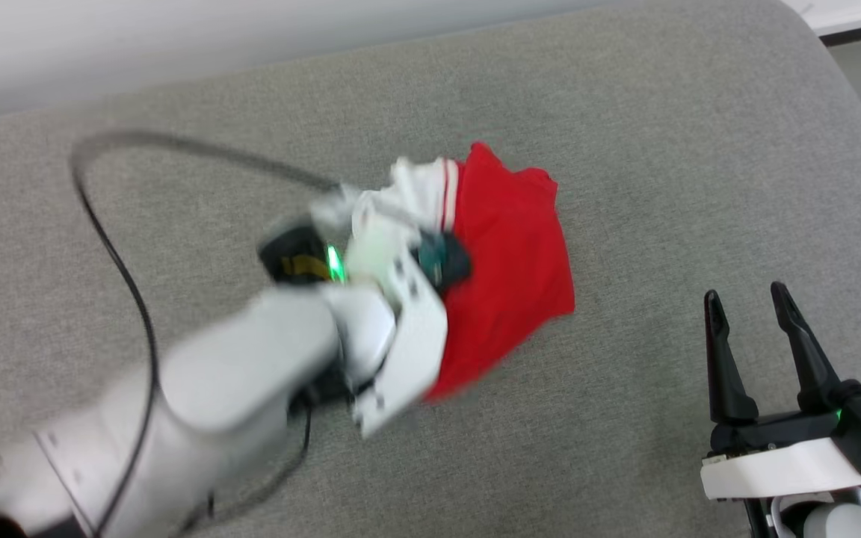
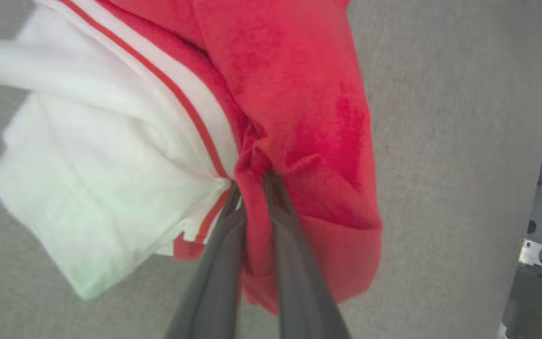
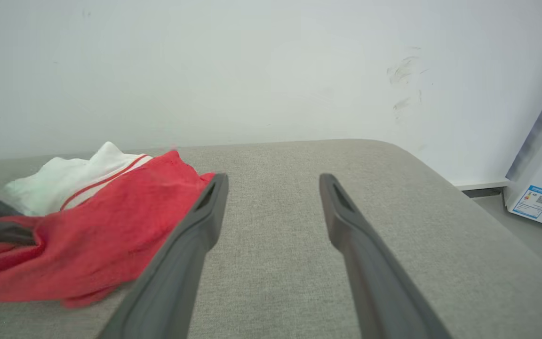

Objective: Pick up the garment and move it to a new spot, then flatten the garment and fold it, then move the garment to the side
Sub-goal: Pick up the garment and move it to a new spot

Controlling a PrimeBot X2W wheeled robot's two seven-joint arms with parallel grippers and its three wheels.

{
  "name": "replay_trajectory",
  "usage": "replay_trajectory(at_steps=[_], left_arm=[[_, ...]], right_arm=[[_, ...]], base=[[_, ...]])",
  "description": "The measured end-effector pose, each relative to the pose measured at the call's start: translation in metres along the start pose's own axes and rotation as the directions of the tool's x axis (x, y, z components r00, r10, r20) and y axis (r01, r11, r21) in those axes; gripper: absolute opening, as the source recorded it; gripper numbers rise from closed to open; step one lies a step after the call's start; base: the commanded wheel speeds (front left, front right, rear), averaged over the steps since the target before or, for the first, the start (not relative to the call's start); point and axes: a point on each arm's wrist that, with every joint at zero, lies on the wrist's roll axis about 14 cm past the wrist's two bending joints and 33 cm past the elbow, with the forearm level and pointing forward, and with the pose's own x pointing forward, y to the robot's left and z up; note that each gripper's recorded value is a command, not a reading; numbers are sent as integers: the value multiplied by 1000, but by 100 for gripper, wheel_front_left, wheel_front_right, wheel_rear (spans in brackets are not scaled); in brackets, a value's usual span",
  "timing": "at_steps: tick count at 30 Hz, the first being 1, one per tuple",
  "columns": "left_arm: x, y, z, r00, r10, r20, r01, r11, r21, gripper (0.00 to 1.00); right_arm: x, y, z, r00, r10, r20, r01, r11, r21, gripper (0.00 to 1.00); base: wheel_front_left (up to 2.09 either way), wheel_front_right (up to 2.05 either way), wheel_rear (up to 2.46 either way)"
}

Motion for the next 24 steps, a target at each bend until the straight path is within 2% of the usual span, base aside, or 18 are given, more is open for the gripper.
replay_trajectory(at_steps=[4,9,10,11,14,16,18,22,24], left_arm=[[16,-32,-41,993,-72,-92,70,997,-28,0],[13,-32,-45,997,-50,-59,47,998,-45,0],[12,-29,-44,998,-36,-42,34,998,-46,44],[10,-26,-42,1000,-17,-19,17,999,-42,100],[-2,-12,-29,996,51,79,-48,998,-37,100],[-16,0,-8,975,118,191,-113,993,-38,100],[-35,14,12,930,212,300,-207,977,-50,100],[-68,25,29,834,348,429,-337,936,-103,100],[-85,28,32,772,417,479,-409,904,-127,100]], right_arm=[[4,1,-2,1000,2,-5,-2,1000,1,100],[5,6,-5,1000,18,-10,-18,1000,11,100],[5,7,-4,1000,21,-8,-20,1000,13,100],[4,8,-3,1000,23,-5,-23,1000,13,100],[-1,10,-1,1000,30,0,-30,999,15,100],[-5,10,1,999,32,7,-32,999,16,100],[-8,11,3,999,36,13,-36,999,20,100],[-15,16,9,998,53,30,-54,998,23,100],[-18,19,12,997,63,40,-64,998,28,100]], base=[[0,0,0],[0,0,0],[0,0,0],[0,0,0],[0,0,0],[0,0,0],[0,0,0],[0,0,0],[0,0,0]])
